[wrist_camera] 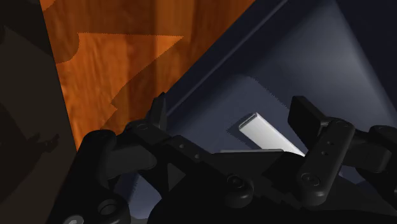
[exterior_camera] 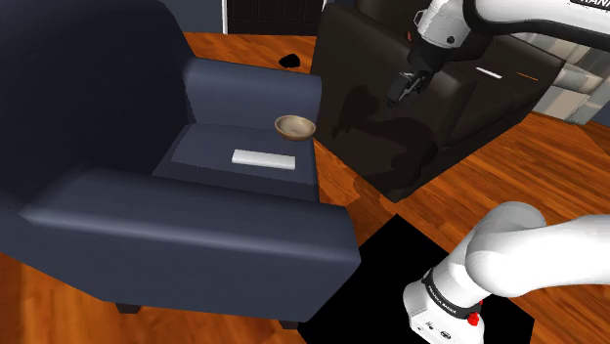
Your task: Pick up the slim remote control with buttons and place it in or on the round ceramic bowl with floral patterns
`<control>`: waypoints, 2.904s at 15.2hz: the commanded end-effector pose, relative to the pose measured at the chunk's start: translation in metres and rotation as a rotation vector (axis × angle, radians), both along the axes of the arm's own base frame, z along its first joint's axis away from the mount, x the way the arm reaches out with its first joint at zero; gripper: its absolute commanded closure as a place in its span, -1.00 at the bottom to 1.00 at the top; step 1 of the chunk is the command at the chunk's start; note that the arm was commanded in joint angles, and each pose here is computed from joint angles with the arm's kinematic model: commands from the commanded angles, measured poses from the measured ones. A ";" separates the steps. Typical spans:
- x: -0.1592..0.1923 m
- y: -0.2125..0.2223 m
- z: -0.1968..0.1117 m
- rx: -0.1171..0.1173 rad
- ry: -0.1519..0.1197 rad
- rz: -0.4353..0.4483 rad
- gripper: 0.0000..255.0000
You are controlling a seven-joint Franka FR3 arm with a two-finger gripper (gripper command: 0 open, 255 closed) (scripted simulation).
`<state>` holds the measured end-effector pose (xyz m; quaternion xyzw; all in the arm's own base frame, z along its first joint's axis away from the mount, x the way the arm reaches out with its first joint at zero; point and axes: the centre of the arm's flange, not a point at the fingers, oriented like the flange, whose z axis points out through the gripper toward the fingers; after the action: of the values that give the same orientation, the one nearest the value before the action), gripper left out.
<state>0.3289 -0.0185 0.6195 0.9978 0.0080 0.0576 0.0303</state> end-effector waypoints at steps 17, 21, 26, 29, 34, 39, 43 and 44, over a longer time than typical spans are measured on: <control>0.171 0.051 -0.119 0.019 0.068 0.322 -1.00; 0.209 0.073 -0.151 0.023 0.085 0.402 -1.00; 0.254 0.104 -0.191 0.029 0.106 0.503 -1.00; 0.278 0.125 -0.215 0.033 0.119 0.563 -1.00; 0.313 0.161 -0.254 0.038 0.139 0.658 -1.00; 0.313 0.161 -0.280 0.038 0.139 0.658 -1.00; 0.313 0.161 -0.294 0.038 0.139 0.658 -1.00; 0.313 0.161 -0.294 0.038 0.139 0.658 -1.00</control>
<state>0.6417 0.1425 0.3272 0.9437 0.3306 -0.0040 -0.0093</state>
